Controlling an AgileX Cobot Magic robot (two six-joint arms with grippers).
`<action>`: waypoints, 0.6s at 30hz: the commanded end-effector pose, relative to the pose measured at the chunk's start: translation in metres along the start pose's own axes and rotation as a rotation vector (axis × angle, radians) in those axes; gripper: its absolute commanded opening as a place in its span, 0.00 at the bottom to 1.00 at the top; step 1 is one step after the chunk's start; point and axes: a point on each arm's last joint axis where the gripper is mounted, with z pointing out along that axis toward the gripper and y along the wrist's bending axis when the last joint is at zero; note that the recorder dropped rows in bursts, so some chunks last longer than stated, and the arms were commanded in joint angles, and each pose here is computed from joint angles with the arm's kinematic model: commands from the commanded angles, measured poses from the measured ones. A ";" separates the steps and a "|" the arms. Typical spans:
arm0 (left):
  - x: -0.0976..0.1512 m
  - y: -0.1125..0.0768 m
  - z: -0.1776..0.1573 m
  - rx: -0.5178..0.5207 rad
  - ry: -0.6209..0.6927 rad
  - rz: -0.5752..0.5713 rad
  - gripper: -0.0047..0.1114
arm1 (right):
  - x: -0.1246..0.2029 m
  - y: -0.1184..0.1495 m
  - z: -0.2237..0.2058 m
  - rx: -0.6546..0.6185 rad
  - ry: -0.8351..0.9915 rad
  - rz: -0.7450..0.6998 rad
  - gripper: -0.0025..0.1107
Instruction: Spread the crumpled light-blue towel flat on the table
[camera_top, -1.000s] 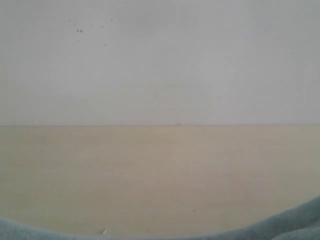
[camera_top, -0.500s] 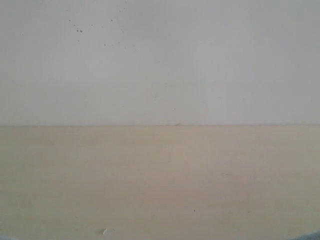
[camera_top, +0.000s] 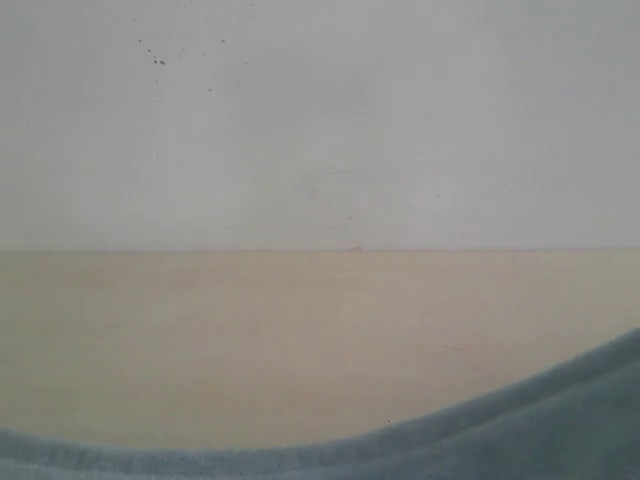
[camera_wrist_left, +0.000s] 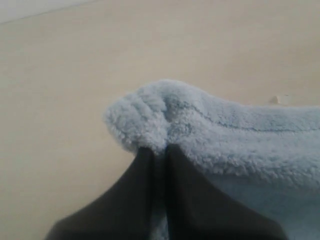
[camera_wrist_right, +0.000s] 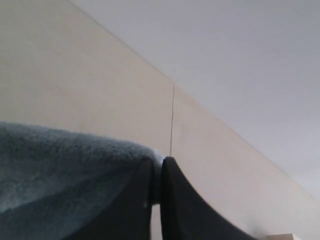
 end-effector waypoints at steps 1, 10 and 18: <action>-0.022 -0.003 0.042 -0.005 0.011 0.039 0.08 | -0.025 0.027 0.047 -0.011 -0.022 -0.026 0.05; -0.037 -0.009 0.134 0.011 0.131 0.043 0.08 | -0.028 0.051 0.157 -0.112 0.159 0.134 0.05; -0.060 0.010 0.188 -0.023 0.098 -0.001 0.08 | -0.059 0.051 0.209 -0.141 0.181 0.093 0.05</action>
